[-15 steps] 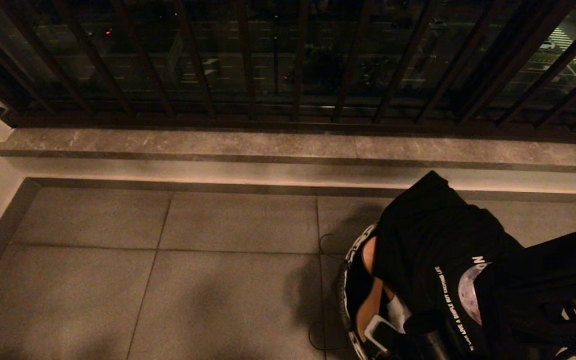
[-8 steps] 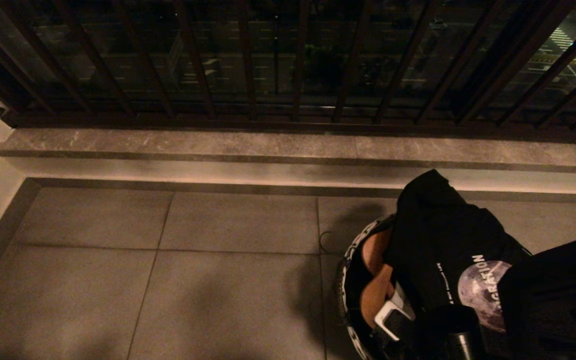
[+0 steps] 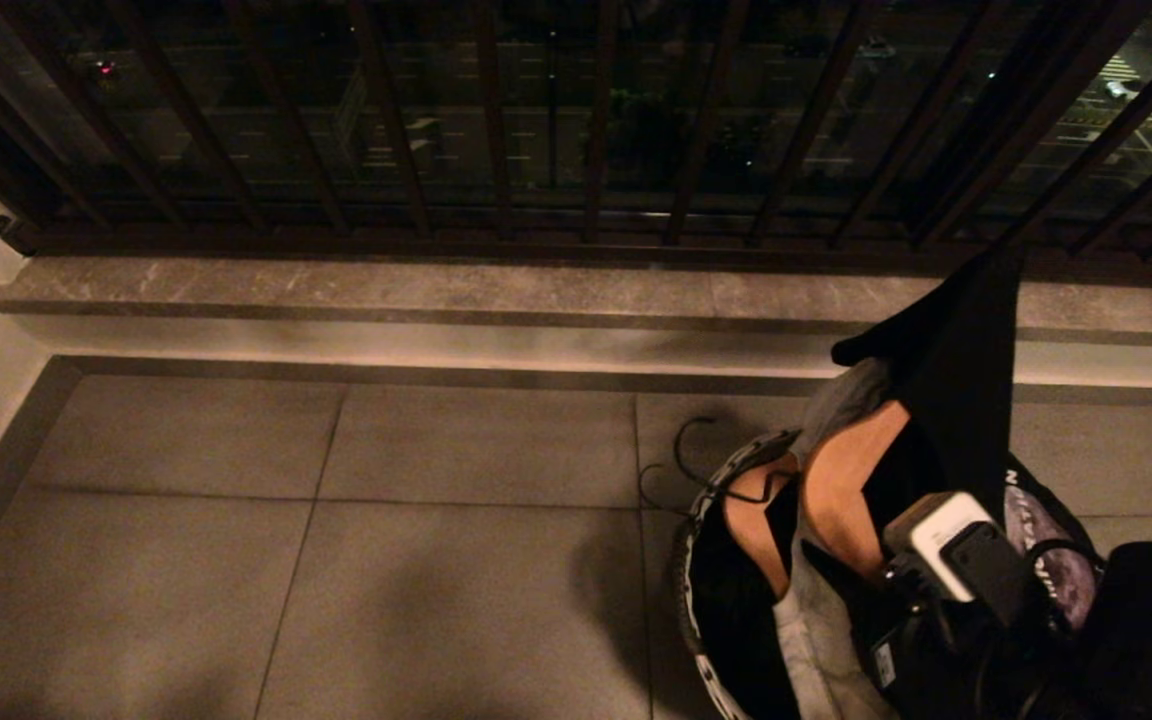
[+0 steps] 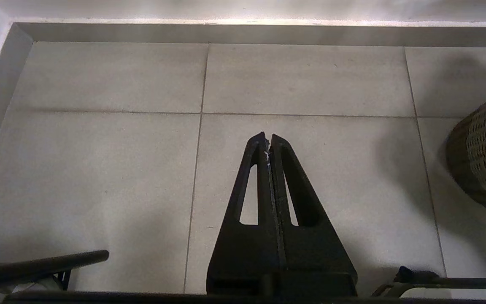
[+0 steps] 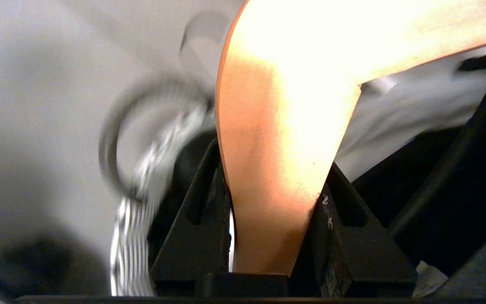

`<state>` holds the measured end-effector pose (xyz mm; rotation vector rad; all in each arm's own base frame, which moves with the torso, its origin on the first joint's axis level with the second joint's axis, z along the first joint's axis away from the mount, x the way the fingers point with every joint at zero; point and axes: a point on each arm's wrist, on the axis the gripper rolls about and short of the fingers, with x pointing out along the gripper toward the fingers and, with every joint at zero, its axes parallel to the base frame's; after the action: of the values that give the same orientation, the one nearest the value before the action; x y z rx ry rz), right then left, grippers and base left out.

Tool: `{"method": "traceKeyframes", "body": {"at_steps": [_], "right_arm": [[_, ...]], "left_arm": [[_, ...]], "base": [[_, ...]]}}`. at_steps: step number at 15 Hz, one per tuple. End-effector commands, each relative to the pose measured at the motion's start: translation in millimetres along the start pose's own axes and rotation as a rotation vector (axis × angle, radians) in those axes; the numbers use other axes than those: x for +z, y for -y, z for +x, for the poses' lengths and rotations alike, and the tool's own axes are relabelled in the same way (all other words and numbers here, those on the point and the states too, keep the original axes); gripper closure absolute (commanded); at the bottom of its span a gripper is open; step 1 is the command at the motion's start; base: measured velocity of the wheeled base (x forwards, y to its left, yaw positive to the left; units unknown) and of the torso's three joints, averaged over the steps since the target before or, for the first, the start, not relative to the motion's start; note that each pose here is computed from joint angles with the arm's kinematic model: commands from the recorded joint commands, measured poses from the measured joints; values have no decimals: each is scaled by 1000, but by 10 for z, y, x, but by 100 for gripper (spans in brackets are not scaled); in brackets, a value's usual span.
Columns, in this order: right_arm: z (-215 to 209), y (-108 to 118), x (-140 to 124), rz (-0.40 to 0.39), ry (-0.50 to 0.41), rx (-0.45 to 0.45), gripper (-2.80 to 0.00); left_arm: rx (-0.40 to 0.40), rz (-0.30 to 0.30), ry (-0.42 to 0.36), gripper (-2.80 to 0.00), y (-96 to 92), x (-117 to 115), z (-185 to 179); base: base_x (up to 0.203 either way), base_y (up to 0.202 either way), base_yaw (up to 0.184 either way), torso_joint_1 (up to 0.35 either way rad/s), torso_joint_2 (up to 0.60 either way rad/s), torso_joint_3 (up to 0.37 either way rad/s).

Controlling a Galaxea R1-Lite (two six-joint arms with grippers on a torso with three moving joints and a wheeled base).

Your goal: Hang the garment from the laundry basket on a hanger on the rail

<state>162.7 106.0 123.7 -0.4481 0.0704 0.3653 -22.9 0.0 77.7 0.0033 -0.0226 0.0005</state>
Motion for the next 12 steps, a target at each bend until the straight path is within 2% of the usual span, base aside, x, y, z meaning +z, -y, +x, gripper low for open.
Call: {"method": "traceKeyframes", "body": {"at_steps": [1,4,5,8,10,12], "right_arm": [[-314,221,311,42,104,-47,0],[-740,454,510,76,-23,-51,0],[-902,538,556,95,-39,-107,0],[-1133,769,462,142,-141,-416,0],[-1404,836,427,190,-93,-535,0],[-1641,826,418,244,-26,-520,0]], "left_arm": [[1,0,-9,0,0,-22,6],[1,-5,-7,0,0,-20,6],[1,-5,-7,0,0,-20,6],[1,3,-9,0,0,-22,6],[1,3,-9,0,0,-22,6],[1,1,-9,0,0,-22,6]], "base": [[0,0,0,0,0,0],[0,0,0,0,0,0],[0,0,0,0,0,0],[0,0,0,0,0,0],[0,0,0,0,0,0],[0,0,0,0,0,0]]}}
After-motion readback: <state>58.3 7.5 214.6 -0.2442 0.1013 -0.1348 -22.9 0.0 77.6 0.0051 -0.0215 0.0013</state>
